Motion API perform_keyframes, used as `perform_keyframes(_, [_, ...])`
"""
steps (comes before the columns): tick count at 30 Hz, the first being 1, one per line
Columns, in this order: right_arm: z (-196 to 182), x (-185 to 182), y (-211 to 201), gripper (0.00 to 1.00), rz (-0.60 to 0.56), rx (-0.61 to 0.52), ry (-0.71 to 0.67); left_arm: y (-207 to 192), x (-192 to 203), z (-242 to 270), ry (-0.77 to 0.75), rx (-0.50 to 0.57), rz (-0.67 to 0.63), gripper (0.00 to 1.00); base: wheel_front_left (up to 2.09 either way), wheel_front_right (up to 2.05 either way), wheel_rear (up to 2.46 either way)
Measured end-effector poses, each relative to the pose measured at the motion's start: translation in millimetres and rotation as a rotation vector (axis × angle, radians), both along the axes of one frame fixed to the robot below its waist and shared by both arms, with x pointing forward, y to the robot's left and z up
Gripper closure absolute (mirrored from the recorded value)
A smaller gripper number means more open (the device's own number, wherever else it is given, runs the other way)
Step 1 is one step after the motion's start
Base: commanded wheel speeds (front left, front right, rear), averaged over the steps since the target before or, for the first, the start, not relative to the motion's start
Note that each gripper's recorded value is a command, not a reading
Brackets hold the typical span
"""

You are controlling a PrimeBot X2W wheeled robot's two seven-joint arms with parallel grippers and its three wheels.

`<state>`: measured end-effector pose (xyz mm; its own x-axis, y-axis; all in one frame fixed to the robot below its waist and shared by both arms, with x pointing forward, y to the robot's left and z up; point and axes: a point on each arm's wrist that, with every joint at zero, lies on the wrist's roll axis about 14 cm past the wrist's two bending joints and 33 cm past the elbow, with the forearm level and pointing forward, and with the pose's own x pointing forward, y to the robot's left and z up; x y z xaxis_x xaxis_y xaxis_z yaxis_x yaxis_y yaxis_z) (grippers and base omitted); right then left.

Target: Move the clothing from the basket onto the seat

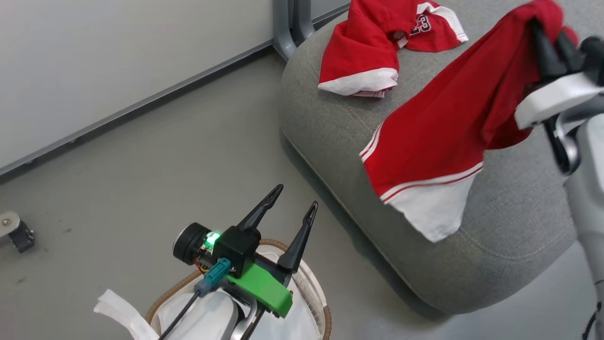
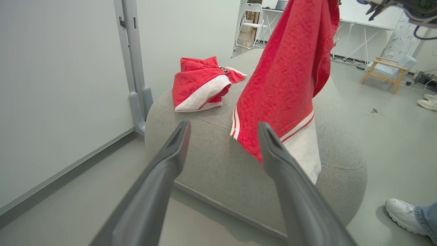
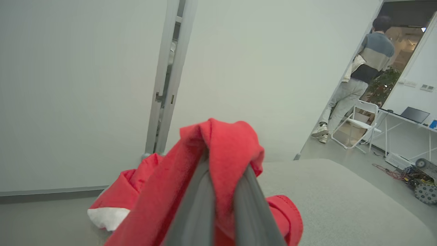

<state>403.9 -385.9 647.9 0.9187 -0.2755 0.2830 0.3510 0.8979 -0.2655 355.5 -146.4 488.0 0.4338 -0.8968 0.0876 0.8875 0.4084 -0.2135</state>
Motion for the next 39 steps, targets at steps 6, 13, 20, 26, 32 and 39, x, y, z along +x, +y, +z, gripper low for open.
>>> perform_keyframes(6, [78.5, 29.7, -34.5, 1.0, -0.07, -0.165, -0.073, 9.0, 22.6, -3.2, -0.007, -0.01, 0.041, 0.0, 0.0, 0.0, 0.0])
perform_keyframes(13, [131.2, 73.0, -48.5, 1.0, -0.11, -0.232, -0.131, 27.8, 48.2, -13.8, -0.006, -0.004, 0.107, 0.0, 0.0, 0.0, 0.0])
perform_keyframes(20, [69.6, 131.0, -50.7, 1.0, -0.105, -0.158, -0.036, 51.9, 78.4, -40.3, 0.014, 0.029, 0.185, 0.0, 0.0, 0.0, 0.0])
perform_keyframes(26, [-52.6, 160.1, -51.3, 1.0, -0.119, -0.026, 0.173, 65.6, 98.8, -63.7, 0.038, 0.045, 0.23, 0.0, 0.0, 0.0, 0.0])
perform_keyframes(32, [-165.4, 162.3, -27.2, 1.0, -0.103, 0.062, 0.373, 73.0, 105.0, -89.1, 0.081, 0.063, 0.249, 0.0, 0.0, 0.0, 0.0])
perform_keyframes(39, [-207.9, 145.9, -19.0, 0.85, -0.116, 0.102, 0.443, 70.2, 102.2, -96.8, 0.101, 0.063, 0.236, 0.0, 0.0, 0.0, 0.0])
